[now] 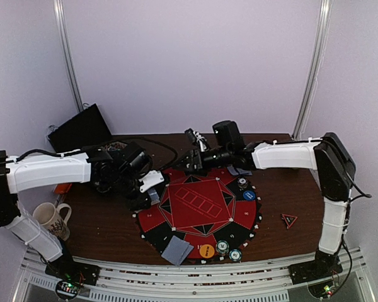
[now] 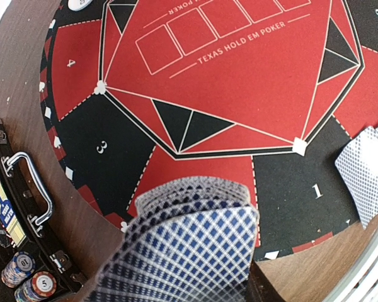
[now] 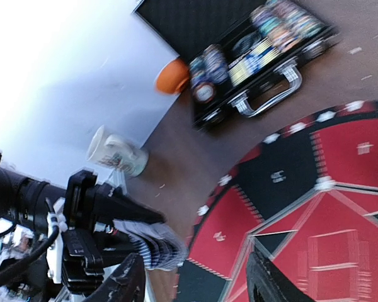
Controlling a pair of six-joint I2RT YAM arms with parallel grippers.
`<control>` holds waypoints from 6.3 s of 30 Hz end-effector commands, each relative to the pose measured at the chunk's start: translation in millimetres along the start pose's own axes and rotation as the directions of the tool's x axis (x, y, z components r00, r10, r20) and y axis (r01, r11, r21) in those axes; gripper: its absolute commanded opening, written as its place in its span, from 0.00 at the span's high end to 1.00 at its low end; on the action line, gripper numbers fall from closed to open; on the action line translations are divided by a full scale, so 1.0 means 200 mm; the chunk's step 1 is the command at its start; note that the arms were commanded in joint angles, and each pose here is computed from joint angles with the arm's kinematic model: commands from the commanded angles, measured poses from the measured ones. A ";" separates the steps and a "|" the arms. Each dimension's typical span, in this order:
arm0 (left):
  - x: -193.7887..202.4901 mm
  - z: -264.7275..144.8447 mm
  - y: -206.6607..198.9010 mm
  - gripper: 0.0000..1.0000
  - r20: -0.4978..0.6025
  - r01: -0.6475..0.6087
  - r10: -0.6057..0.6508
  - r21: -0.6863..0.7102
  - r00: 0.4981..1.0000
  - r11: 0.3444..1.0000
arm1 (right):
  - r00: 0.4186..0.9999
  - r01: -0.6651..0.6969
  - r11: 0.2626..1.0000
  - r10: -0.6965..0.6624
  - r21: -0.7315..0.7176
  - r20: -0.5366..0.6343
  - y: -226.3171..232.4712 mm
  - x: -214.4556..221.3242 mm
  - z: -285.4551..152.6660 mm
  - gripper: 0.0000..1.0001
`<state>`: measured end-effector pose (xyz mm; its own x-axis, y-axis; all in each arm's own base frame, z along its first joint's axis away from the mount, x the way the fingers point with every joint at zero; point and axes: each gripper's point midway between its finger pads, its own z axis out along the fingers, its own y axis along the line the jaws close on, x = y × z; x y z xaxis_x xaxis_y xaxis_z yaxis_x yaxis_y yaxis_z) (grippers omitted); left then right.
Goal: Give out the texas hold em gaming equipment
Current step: Place the face-down deck piles on the poker table mat, then adjust the face-down deck piles on the poker table mat, then pick up the poker card from the face-down deck piles.
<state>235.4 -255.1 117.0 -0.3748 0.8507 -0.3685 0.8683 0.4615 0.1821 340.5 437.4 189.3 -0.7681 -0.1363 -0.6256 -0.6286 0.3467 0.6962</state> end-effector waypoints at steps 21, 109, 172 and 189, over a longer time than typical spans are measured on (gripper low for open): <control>-0.08 0.00 -0.06 0.63 0.087 -0.019 0.013 0.066 0.996 0.998 | 0.985 -0.064 0.911 -0.008 -0.407 -0.174 0.37 0.38 0.32 0.36; 0.21 0.42 -0.11 0.02 -0.129 0.090 -0.066 0.190 0.989 0.978 | 0.970 -0.107 0.991 0.085 -0.084 -0.229 -0.08 0.73 0.37 0.42; -0.06 0.13 -0.01 0.47 0.128 -0.026 0.008 0.143 0.992 0.989 | 0.965 -0.260 0.927 0.258 -0.272 -0.044 0.00 0.42 0.41 0.25; -0.10 0.10 0.01 0.48 0.148 -0.055 0.037 0.117 0.988 0.992 | 0.973 -0.215 0.958 0.194 -0.189 -0.123 -0.03 0.50 0.54 0.30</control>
<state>241.7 -267.5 88.3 -0.3364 0.8287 -0.4473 0.9163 0.3977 0.0477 276.2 517.2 96.4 -0.9017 -0.1506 -0.4052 -0.4248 0.1345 0.8952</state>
